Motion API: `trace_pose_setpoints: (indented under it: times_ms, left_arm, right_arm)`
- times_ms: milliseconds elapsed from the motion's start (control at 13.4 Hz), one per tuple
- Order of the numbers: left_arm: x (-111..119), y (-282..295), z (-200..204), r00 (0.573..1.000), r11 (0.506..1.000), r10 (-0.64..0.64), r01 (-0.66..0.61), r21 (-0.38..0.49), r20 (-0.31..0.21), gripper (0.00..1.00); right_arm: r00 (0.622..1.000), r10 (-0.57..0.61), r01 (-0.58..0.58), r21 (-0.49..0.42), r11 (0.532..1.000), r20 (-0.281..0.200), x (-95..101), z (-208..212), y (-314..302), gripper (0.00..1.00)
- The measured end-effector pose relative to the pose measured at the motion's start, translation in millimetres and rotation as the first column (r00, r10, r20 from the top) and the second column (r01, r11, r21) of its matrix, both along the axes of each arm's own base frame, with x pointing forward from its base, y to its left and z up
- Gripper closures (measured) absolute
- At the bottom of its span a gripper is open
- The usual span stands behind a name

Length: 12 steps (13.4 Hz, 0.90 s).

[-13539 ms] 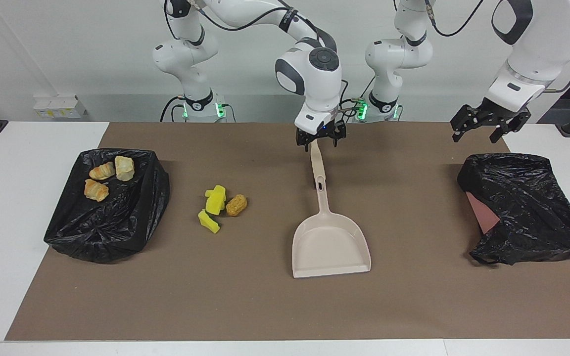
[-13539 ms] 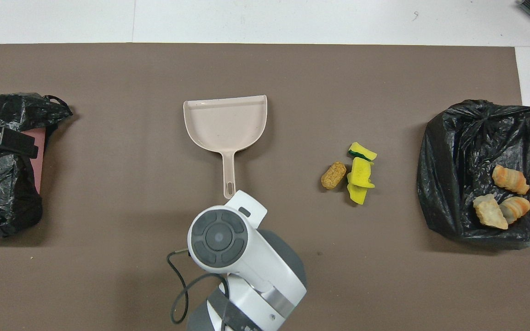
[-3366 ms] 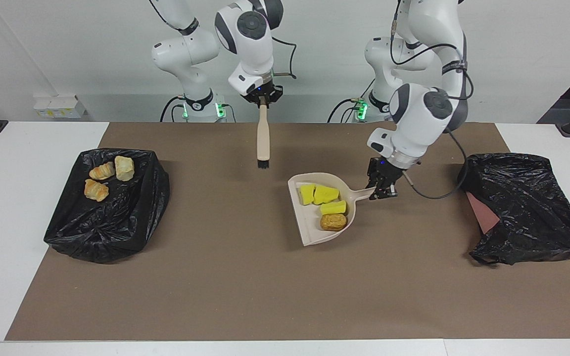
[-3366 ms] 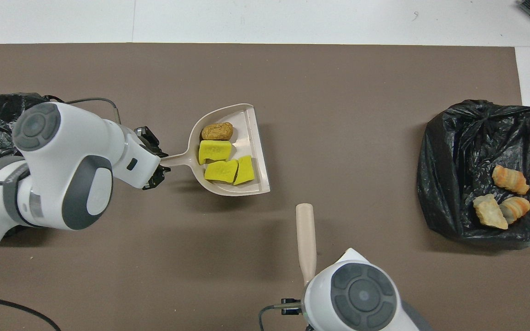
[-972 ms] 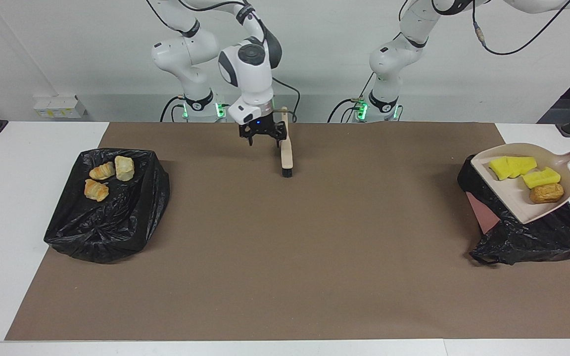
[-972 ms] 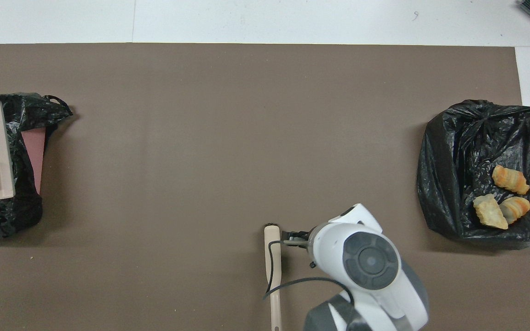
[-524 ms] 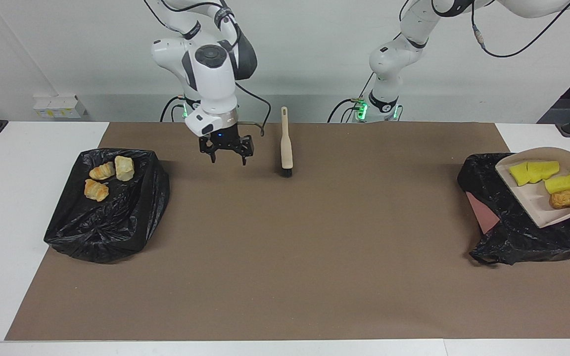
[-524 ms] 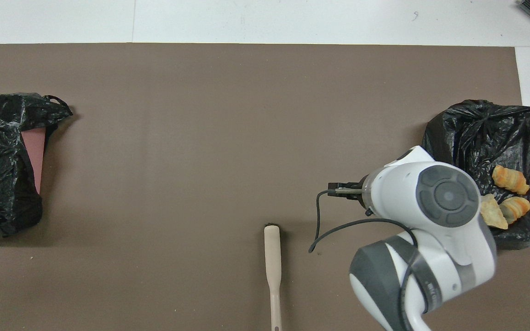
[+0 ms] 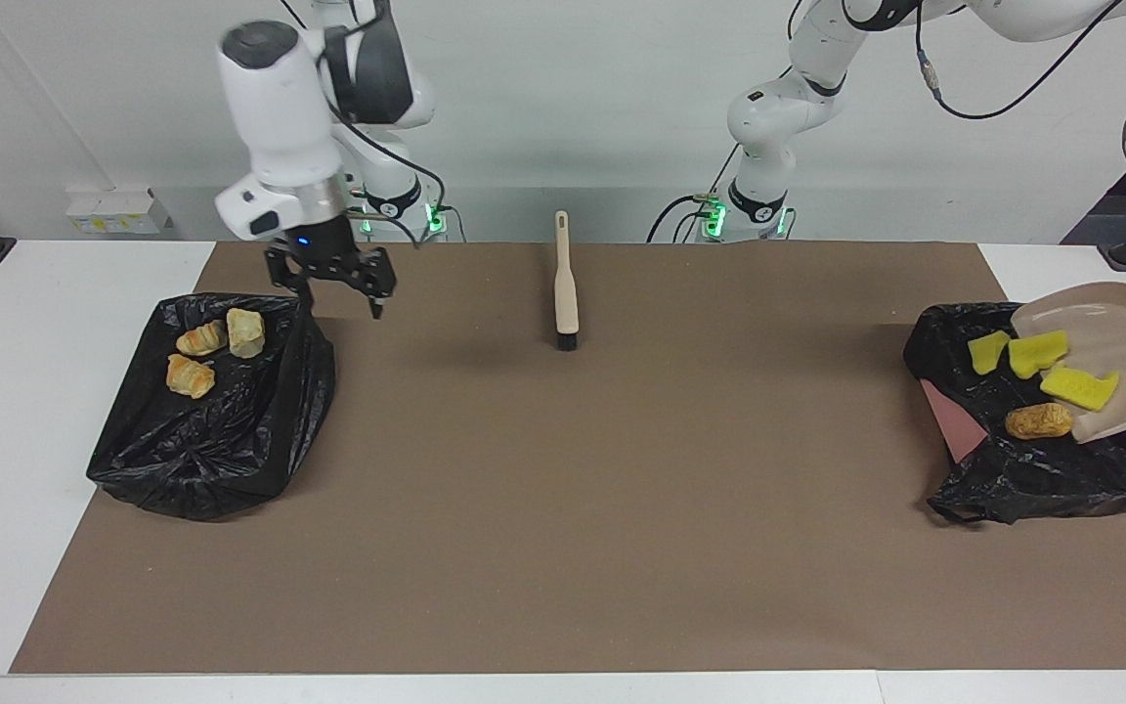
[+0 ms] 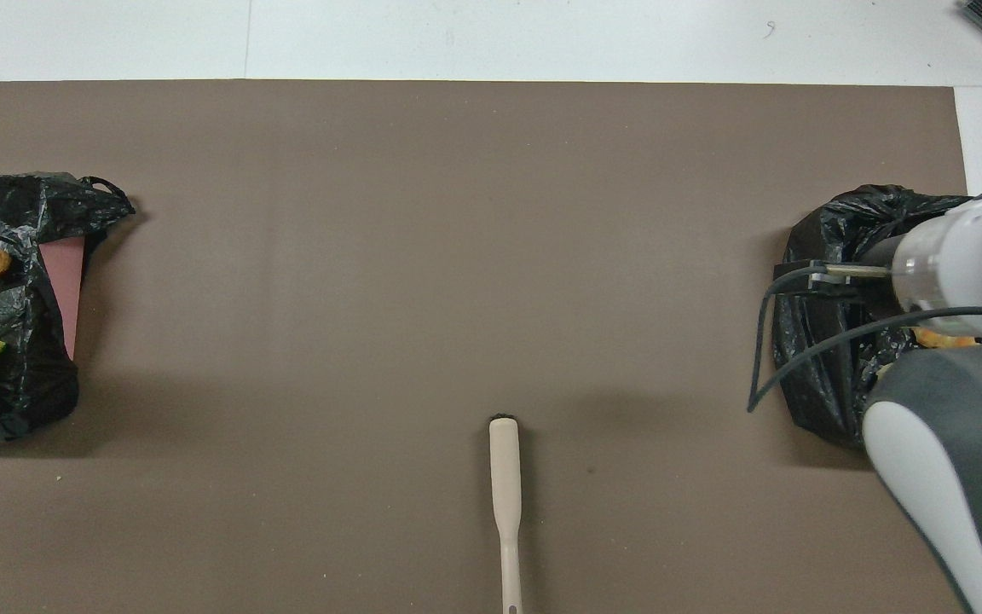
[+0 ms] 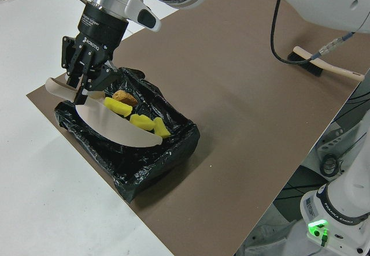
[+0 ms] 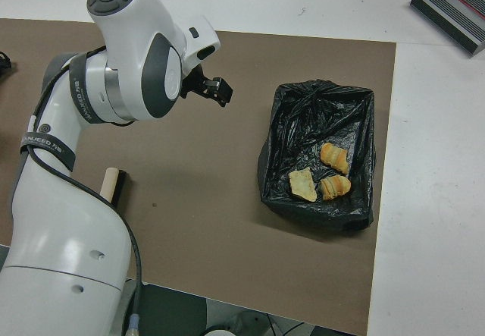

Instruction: Sweep and dump trash in bin

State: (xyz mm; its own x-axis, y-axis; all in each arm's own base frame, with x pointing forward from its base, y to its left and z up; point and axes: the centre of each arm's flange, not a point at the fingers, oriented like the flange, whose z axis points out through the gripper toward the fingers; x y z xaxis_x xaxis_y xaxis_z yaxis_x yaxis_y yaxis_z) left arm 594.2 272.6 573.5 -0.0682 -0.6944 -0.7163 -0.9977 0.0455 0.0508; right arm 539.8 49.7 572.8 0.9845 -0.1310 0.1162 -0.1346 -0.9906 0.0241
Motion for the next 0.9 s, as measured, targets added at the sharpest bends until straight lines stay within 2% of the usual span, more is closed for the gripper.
trace_pose_setpoints:
  times_ms: [224, 449, 598, 748, 898]
  left_arm:
    - [2, -7, 12, 1.000, 0.992, -0.017, 0.018, 0.122, -0.007, 0.69]
    - [2, -13, 21, 1.000, 0.990, -0.029, 0.028, 0.140, 0.004, 0.69]
    - [4, -32, 33, 0.998, 0.988, -0.053, 0.048, 0.145, 0.026, 0.69]
    - [4, -59, 45, 0.997, 0.993, -0.052, 0.046, 0.105, 0.056, 0.69]
    - [0, -88, 52, 0.996, 1.000, -0.021, 0.021, 0.007, 0.092, 0.69]
  right_arm:
    - [0.999, 0.007, -0.007, -0.004, 1.000, -0.034, -7.4, 43, -28, 0.00]
    - [0.998, 0.026, -0.026, -0.003, 1.000, -0.062, -26.4, 93, -55, 0.00]
    - [0.997, 0.020, -0.020, 0.001, 1.000, -0.069, -39.5, 107, -62, 0.00]
    - [0.997, 0.014, -0.014, 0.002, 1.000, -0.076, -41.9, 106, -65, 0.00]
    - [0.997, 0.011, -0.011, 0.003, 1.000, -0.076, -40.0, 104, -67, 0.00]
